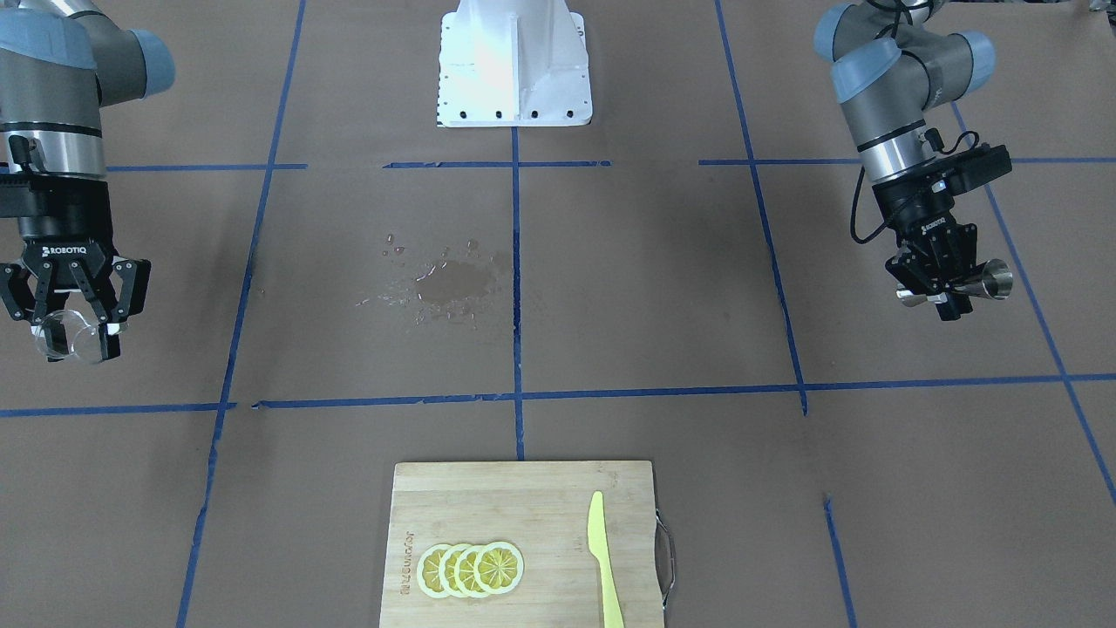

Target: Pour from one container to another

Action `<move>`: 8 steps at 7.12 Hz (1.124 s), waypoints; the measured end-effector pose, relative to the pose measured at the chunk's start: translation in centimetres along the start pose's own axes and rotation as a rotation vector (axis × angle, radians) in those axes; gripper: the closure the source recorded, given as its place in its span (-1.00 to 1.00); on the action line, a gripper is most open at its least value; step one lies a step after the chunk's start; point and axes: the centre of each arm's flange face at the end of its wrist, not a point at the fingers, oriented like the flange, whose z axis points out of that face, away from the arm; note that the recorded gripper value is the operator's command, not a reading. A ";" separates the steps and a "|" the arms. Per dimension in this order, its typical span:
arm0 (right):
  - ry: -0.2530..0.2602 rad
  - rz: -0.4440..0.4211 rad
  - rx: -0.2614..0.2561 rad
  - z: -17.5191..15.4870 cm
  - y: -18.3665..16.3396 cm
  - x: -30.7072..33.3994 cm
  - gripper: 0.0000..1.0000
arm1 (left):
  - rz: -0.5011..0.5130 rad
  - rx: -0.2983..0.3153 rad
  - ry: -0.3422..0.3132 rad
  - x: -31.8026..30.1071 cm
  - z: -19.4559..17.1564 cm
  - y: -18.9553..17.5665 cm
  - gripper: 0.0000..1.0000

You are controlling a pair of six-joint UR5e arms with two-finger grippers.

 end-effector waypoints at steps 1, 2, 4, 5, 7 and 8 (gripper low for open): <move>0.012 0.009 0.010 -0.3 1.6 0.1 1.00 | -0.035 0.032 -0.043 0.7 0.1 0.7 1.00; 0.019 0.011 0.017 -0.7 2.8 0.3 1.00 | -0.053 0.059 -0.077 2.0 -0.3 2.3 1.00; 0.008 0.024 0.029 -1.6 4.0 1.5 1.00 | -0.045 0.124 -0.090 3.2 -1.7 6.6 1.00; 0.004 0.026 0.029 -1.9 4.3 2.0 1.00 | -0.020 0.173 -0.080 2.9 -1.8 8.1 1.00; 0.005 0.036 0.023 -2.2 4.9 2.6 1.00 | 0.040 0.259 -0.024 2.3 -2.2 10.8 1.00; 0.005 0.040 0.021 -2.2 5.1 2.7 1.00 | 0.070 0.276 -0.004 1.9 -2.3 12.2 1.00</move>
